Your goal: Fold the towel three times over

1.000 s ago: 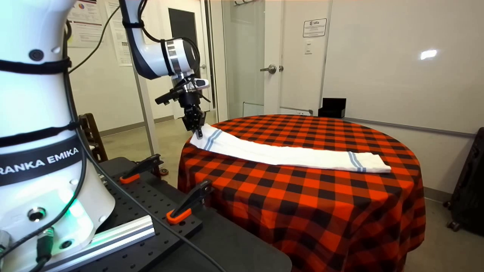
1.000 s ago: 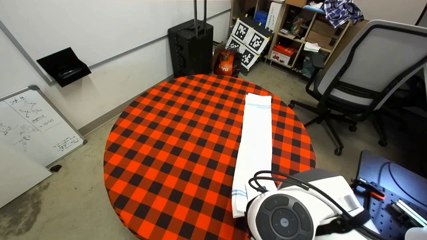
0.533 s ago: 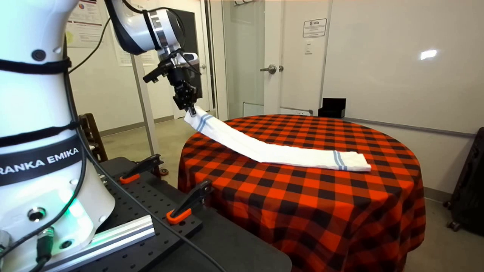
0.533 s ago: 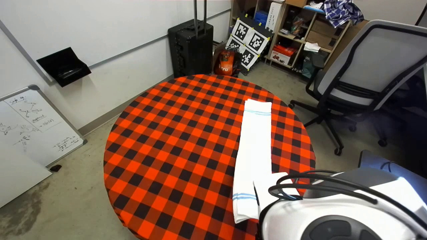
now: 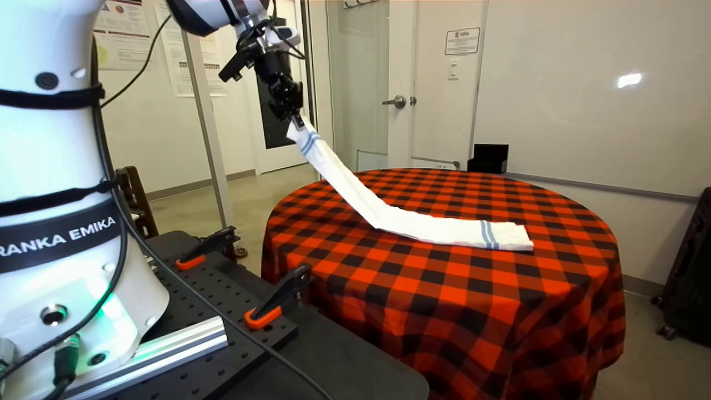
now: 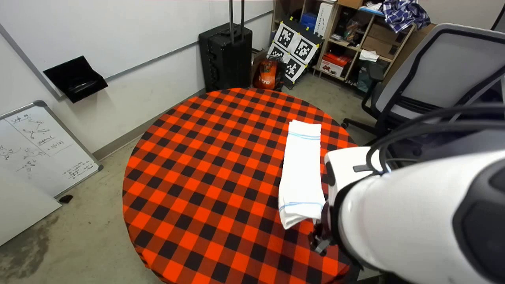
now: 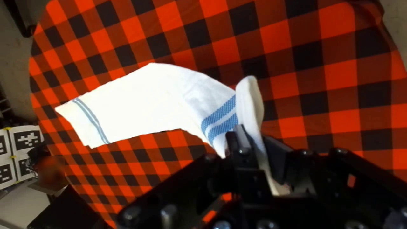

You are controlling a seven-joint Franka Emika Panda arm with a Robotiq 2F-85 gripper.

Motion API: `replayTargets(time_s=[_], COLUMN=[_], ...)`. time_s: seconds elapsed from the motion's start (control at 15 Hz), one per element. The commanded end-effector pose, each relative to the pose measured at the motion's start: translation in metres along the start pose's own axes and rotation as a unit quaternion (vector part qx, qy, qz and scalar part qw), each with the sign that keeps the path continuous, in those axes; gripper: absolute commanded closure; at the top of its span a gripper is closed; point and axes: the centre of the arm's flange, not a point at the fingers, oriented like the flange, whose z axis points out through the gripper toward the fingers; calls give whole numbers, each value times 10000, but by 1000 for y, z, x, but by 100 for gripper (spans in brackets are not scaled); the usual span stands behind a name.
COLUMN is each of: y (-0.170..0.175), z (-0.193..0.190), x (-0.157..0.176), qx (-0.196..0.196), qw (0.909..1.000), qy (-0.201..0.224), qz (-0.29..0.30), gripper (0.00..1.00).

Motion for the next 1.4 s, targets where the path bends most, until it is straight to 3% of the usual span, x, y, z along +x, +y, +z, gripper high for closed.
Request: replayTargets(time_s=[0.0, 0.47, 1.33], y=[59, 115, 145], z=[-8, -46, -159], x=[13, 32, 23], qx=[-18, -58, 266], qw=[9991, 9978, 9863], qy=[34, 423, 1515], qz=[431, 511, 589], gripper=[98, 98, 98])
